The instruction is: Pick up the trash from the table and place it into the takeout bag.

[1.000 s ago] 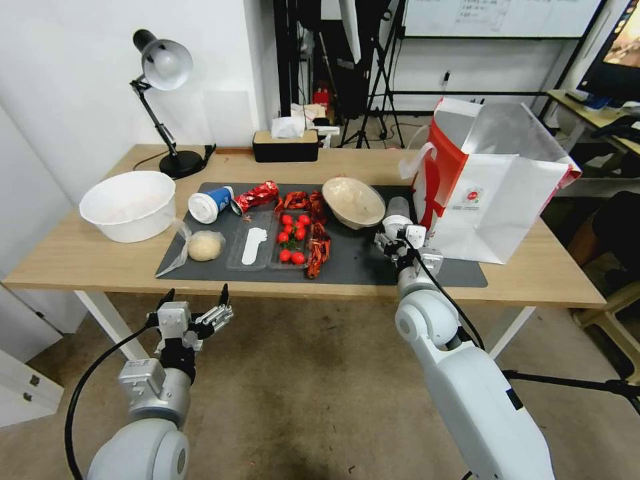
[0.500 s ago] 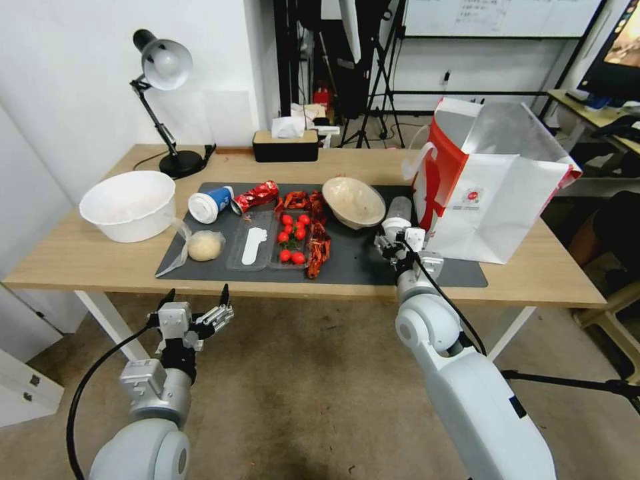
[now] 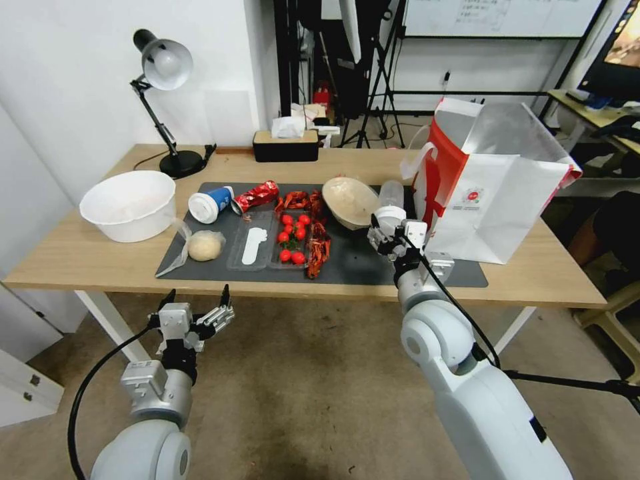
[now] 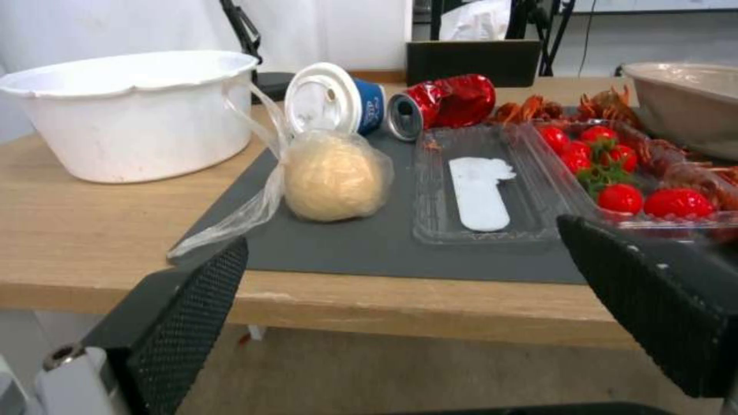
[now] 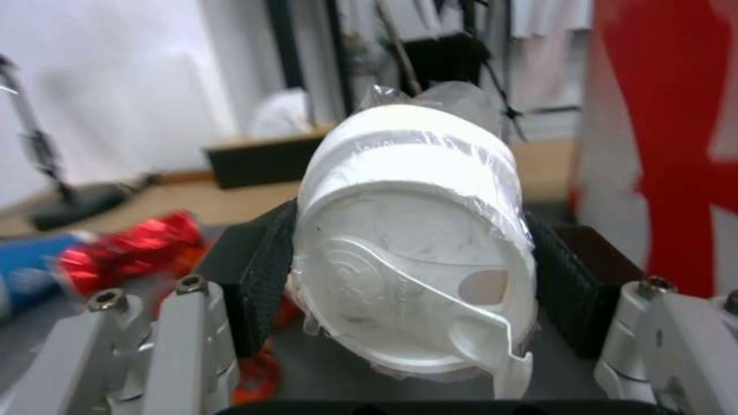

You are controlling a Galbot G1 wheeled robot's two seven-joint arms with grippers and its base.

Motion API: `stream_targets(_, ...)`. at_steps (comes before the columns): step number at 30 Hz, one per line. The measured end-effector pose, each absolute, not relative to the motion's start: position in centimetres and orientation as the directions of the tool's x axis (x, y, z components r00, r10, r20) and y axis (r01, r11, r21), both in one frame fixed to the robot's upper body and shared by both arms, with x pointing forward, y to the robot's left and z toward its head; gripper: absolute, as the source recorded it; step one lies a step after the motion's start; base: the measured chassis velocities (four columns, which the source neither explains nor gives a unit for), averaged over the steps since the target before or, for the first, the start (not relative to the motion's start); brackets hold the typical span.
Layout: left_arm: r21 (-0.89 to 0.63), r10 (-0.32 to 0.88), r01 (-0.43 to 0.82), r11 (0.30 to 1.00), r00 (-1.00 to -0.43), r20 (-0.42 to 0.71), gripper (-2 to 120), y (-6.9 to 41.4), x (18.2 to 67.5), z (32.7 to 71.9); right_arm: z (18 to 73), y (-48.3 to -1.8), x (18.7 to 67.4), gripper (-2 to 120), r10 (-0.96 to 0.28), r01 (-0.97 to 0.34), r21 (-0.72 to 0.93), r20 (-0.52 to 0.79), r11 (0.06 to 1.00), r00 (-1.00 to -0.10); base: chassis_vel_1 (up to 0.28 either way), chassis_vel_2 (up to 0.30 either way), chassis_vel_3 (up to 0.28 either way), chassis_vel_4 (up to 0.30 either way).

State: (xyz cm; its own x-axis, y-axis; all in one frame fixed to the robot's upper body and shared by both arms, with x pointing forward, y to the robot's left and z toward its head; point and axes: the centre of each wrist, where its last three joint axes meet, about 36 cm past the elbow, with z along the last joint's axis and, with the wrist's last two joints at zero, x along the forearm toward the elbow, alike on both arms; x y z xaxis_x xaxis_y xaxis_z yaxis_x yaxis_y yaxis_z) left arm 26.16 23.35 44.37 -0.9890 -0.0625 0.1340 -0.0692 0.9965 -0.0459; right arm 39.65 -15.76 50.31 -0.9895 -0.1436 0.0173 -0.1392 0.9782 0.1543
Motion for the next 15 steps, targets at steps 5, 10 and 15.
stream_targets(5, -0.044, -0.063, -0.069, 0.997, -0.989, 0.135, 100, 23.2, 26.1, 44.3, 52.9, -16.9, 39.2, 65, -0.247, -0.271, 0.195, -0.142, 0.942, -0.959, 0.0, 0.0, 0.0, 0.0)
stream_targets(10, -0.039, -0.063, -0.069, 0.997, -0.989, 0.137, 100, 23.2, 26.1, 44.3, 56.3, -19.1, 39.8, 65, -0.26, -0.324, 0.183, -0.304, 0.928, -0.916, 0.0, 0.0, 0.0, 0.0)
stream_targets(15, -0.034, -0.065, -0.07, 0.997, -0.988, 0.138, 100, 23.1, 26.0, 44.3, 59.6, -21.8, 40.7, 65, -0.197, -0.273, 0.16, -0.377, 0.949, -0.905, 0.0, 0.0, 0.0, 0.0)
